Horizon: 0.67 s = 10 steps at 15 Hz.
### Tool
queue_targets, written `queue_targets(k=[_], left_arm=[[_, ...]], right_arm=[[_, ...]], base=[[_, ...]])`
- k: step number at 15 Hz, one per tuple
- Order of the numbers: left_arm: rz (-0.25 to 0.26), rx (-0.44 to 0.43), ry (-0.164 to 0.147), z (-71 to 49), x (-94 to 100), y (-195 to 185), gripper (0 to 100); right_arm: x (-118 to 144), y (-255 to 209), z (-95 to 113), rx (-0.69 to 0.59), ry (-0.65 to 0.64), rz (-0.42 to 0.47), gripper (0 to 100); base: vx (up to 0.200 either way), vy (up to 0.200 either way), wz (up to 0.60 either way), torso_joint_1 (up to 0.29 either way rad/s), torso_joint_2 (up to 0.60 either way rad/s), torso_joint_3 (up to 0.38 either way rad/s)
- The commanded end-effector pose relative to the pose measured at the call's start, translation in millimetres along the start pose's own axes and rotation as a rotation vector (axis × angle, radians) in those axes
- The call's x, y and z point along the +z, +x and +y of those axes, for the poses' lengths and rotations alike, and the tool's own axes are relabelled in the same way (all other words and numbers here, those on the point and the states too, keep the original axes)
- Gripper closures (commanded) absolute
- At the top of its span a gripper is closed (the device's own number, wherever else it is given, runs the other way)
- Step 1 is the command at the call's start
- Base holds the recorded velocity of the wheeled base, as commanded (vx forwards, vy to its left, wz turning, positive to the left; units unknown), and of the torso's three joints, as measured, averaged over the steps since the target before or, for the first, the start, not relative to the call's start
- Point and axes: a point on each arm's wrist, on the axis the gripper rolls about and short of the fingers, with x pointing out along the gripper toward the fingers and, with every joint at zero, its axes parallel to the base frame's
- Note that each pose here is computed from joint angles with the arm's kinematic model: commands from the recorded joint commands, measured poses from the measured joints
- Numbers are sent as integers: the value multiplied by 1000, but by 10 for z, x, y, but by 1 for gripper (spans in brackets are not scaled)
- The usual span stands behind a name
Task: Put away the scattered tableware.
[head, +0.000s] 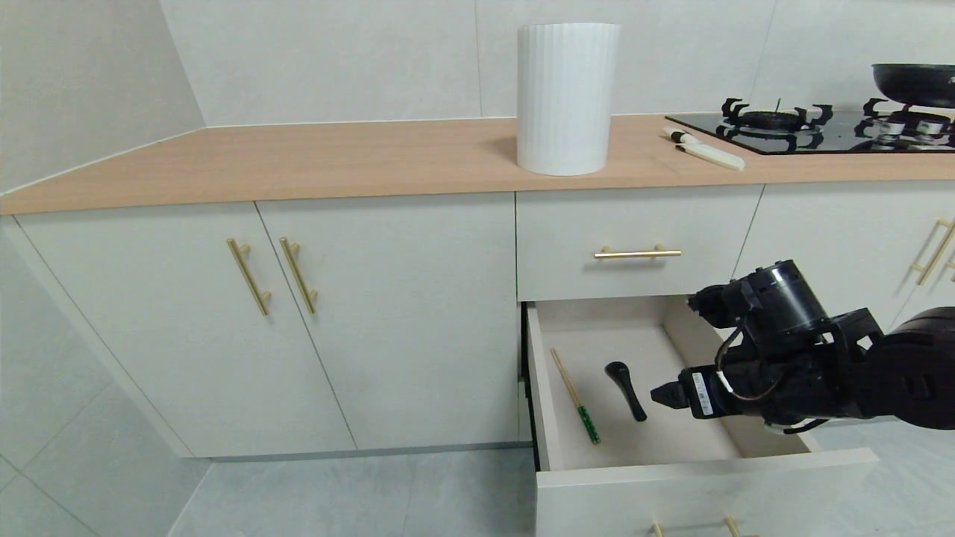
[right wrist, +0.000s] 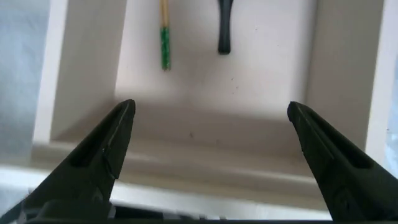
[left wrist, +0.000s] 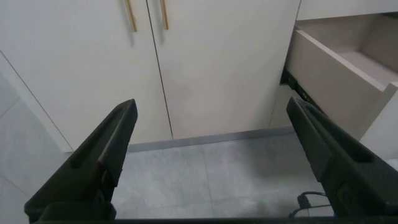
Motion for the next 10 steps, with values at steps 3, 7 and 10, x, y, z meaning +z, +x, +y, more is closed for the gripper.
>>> queue_targets(k=[3, 7, 10], left_arm=[[0, 0, 0, 0, 0, 0, 0], [0, 0, 0, 0, 0, 0, 0], [0, 0, 0, 0, 0, 0, 0]], right_arm=[[-118, -323, 97, 28, -78, 87, 0], [-359, -477, 235, 48, -221, 250, 0], [-531, -517, 306, 60, -345, 359, 0]], base=[[0, 0, 0, 0, 0, 0], [0, 0, 0, 0, 0, 0], [0, 0, 0, 0, 0, 0]])
